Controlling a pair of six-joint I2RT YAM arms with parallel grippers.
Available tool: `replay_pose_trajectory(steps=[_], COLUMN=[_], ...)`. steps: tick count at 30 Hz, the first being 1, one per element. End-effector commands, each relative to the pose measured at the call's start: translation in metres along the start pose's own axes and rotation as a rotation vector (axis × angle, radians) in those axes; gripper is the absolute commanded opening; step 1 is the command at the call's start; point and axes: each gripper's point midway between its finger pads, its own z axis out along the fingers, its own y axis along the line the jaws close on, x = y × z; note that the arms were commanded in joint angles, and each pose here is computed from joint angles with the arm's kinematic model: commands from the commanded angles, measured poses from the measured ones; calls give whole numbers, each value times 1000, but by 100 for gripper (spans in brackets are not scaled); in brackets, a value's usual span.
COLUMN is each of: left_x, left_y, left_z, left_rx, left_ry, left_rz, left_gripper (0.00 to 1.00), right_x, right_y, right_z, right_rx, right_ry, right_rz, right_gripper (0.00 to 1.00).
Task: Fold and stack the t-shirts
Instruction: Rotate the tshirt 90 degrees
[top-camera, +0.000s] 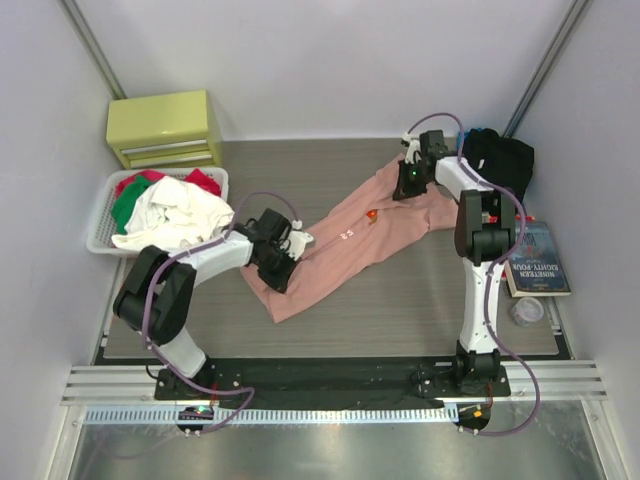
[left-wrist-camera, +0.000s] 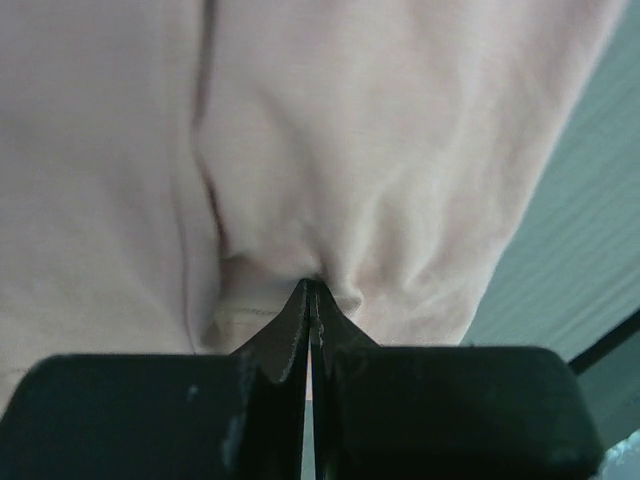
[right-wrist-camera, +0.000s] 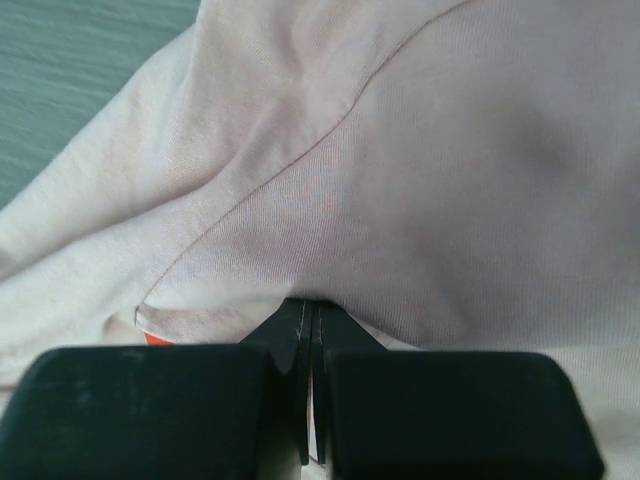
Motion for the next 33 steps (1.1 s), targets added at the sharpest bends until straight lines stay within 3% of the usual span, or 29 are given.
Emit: replay_pose_trajectory(steps=[1, 5, 13, 26, 30, 32, 33], left_x=[-13, -20, -20, -20, -20, -16, -15], left_y=[-29, -60, -98, -89, -77, -71, -68], left_z=[-14, -21, -13, -15, -11, -8, -7], left_rx=[19, 95, 170, 98, 38, 8, -3], left_ry=[-71, -93, -66, -71, -76, -68, -70], left_rz=[138, 205, 303, 346, 355, 364, 366], left_gripper=[0, 0, 0, 0, 0, 0, 0], right_x=[22, 15, 45, 48, 34, 21, -2], right_y=[30, 65, 130, 129, 126, 125, 135], right_z=[31, 48, 87, 99, 91, 84, 60], right_rx=[-29, -83, -154, -112, -74, -48, -47], right_ry=[105, 120, 221, 226, 175, 109, 34], right_rz=[-40, -84, -224, -274, -301, -317, -333], right_gripper=[1, 1, 1, 1, 1, 1, 1])
